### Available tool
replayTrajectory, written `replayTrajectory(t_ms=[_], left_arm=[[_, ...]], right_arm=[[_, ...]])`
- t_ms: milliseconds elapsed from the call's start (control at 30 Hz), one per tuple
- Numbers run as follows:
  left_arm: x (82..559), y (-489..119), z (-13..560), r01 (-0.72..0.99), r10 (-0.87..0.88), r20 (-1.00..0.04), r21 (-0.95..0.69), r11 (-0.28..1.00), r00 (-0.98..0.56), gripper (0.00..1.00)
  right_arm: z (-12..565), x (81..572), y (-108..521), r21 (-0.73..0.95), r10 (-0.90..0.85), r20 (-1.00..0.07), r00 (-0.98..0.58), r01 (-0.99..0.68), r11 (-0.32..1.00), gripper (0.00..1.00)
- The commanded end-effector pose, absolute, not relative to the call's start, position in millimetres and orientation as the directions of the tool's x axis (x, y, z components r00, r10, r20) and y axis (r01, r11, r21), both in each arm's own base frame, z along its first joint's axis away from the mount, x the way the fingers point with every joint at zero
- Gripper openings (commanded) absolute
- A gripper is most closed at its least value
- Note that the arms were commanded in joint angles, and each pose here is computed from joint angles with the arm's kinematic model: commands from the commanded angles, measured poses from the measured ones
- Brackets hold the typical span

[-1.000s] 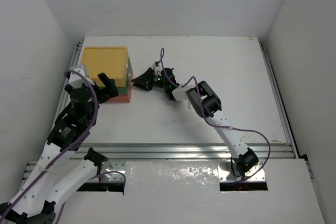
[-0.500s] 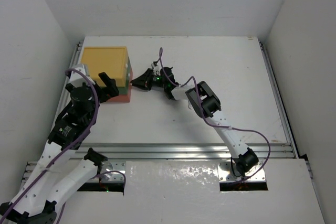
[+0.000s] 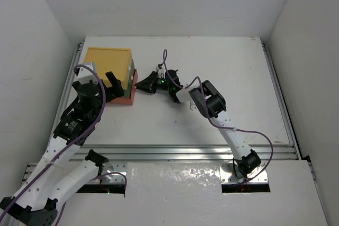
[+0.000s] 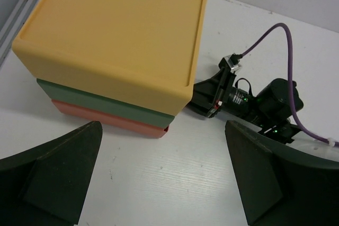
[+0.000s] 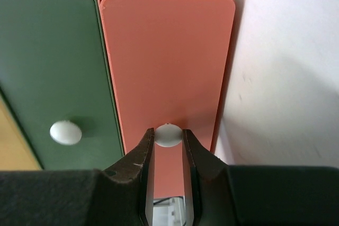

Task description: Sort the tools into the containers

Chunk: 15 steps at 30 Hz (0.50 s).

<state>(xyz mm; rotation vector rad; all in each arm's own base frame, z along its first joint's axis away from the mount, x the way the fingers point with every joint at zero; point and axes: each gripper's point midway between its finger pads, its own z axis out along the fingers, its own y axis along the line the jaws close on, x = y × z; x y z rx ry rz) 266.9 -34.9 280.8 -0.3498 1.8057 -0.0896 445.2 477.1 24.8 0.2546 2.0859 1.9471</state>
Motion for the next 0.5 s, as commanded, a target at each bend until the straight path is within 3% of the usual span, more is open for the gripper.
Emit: replayTrajectory(t_ms=[0,400,467], left_arm=[[271.2,-35.1,288.8,-0.174,-0.286,-0.939,-0.254,0.951,-0.191,0.99],[273.3,-36.5,286.2,-0.170,-0.283,-0.938,-0.251,0.953,-0.202,0.99],[274.4,-36.8,284.6,-0.170,-0.280,-0.937,-0.247,0.954,-0.209,0.99]], right_arm=[[45.1,444.6,456.5,0.989,0.303,-0.139,-0.943,-0.119,0.086,0.13],[50.2,443.8,390.7,0.988,0.349,-0.143,-0.926,-0.113,0.103,0.13],[56.6,441.4,388.3,0.984,0.327,-0.168,-0.930,-0.139,0.111,0.20]])
